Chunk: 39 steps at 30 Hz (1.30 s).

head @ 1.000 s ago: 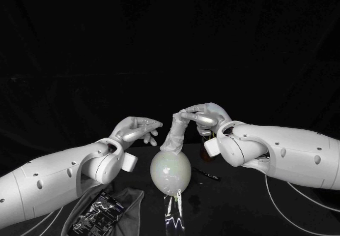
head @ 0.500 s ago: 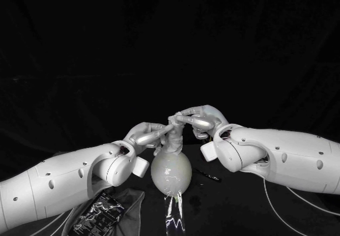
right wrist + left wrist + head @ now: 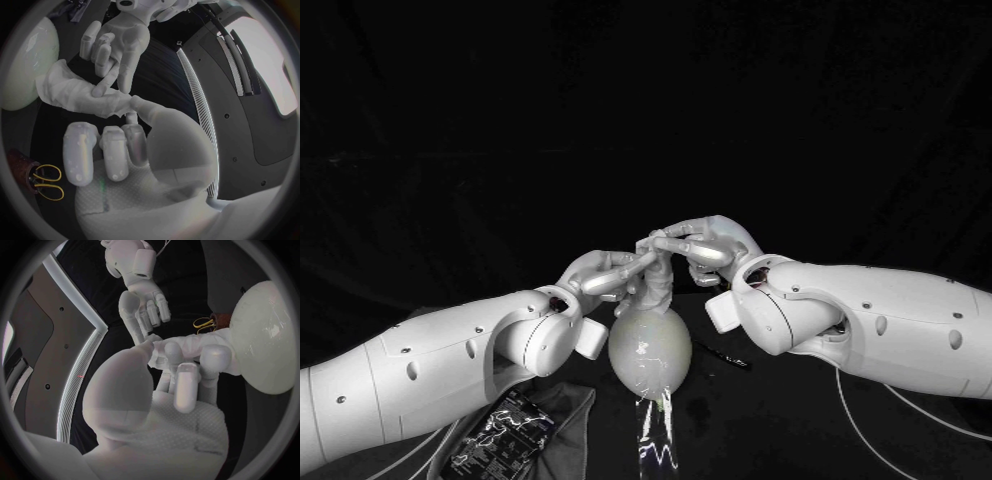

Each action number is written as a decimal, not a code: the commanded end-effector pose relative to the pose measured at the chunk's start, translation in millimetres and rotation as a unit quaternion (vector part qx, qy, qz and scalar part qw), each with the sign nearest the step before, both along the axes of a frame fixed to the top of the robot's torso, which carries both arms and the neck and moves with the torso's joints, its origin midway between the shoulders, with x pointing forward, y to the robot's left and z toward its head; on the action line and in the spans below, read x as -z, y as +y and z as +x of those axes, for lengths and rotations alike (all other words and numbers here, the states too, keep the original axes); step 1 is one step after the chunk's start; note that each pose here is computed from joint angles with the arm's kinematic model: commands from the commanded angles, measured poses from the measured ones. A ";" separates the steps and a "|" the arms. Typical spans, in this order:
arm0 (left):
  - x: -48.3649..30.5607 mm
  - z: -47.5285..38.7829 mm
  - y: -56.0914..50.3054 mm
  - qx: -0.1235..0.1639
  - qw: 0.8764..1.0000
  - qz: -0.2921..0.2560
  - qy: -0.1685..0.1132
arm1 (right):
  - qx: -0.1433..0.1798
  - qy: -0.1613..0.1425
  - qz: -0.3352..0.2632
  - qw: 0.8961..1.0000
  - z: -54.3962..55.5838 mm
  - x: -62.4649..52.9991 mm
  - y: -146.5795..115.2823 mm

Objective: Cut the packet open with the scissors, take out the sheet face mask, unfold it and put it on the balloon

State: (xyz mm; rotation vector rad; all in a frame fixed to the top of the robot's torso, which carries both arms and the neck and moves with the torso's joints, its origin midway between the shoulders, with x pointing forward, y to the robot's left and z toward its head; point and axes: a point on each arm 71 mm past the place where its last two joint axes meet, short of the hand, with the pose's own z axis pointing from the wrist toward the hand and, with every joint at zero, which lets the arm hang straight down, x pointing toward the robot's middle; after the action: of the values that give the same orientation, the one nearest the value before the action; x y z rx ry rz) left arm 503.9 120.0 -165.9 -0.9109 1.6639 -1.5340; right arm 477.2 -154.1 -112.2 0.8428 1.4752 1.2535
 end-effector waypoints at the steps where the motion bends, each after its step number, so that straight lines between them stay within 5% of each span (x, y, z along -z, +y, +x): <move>1: -1.5 1.2 0.5 -0.014 1.000 -0.010 0.004 | -0.004 -0.004 -0.001 1.000 -1.5 -1.1 1.5; 39: -5.3 2.8 -5.7 -0.031 0.999 -0.022 -0.020 | -0.004 0.034 0.012 0.999 -2.3 4.1 13.0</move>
State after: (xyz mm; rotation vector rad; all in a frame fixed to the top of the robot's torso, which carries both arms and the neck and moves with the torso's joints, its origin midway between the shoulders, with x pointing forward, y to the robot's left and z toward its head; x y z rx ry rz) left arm 505.8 115.1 -163.1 -0.9371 1.5839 -1.5456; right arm 476.3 -143.9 -115.2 0.8991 1.5032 1.2477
